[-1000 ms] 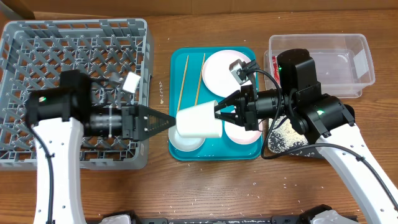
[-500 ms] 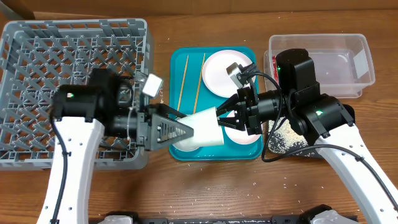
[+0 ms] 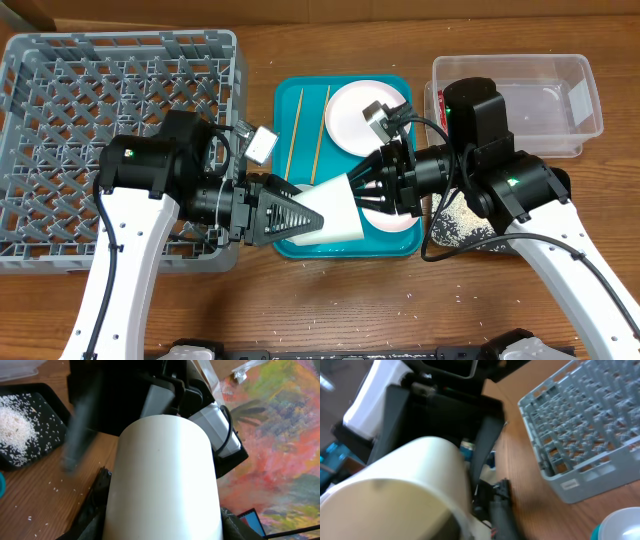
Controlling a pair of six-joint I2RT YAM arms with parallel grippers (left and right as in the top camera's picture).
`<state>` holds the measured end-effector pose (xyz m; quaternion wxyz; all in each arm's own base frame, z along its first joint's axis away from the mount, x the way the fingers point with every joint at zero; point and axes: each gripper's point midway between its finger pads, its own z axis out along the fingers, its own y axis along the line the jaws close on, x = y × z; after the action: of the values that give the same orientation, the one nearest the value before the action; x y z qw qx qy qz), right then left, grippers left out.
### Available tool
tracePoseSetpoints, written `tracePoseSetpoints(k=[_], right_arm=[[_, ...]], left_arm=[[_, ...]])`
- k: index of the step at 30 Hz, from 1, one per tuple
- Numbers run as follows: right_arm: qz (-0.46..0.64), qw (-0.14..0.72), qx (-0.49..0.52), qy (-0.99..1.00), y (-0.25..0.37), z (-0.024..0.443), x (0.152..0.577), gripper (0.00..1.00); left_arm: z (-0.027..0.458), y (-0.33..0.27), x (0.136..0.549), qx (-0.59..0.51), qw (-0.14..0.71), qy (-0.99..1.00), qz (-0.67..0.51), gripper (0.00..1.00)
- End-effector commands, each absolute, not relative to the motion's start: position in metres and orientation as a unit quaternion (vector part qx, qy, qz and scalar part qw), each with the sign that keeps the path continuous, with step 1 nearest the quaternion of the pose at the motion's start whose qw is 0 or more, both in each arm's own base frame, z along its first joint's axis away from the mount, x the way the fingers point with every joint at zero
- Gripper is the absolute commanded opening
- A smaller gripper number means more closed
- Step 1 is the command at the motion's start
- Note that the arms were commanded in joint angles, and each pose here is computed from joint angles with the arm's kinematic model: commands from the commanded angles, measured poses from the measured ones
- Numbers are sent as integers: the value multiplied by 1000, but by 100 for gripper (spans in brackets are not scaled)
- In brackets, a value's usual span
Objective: Sort waste into correct bins and load items into the dishwasher
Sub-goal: 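Hand the white cup from the right gripper to the left gripper, then place the white cup in the dish rack with the left gripper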
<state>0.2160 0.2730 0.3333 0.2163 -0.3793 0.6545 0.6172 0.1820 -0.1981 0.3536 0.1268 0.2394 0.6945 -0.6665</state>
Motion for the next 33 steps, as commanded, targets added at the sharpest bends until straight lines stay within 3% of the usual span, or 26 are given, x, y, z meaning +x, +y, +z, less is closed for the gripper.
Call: tracePoseSetpoints(k=[1,2,3,8,12,15,17,23,33], right_arm=[[607,237,-380,657,271,340,223,80],[605,241,-377,658,269,341,225,96],[604,245,-372,661,265,341,228,100],[596,271,-321,684,237,351,247,100],[575,266,-249,733,221,343,263,100],[425,227,-27,876,181,272,299,100],[330,218,58,917,150,240,305,100],[299,191,73,932,140,226,294,100],[295,176,77,936,139,222,287,100]], left_arm=[[355,-195,181,274,164,688,-652,51],[348,-192,183,275,164,703,-635,45],[340,-187,186,270,160,720,-618,40],[310,-147,213,190,157,801,-545,38],[272,-77,241,41,148,888,-434,38],[233,16,246,-153,128,939,-281,39],[220,56,240,-233,118,941,-213,38],[198,114,225,-367,104,919,-102,40],[136,141,222,-430,95,897,-42,52]])
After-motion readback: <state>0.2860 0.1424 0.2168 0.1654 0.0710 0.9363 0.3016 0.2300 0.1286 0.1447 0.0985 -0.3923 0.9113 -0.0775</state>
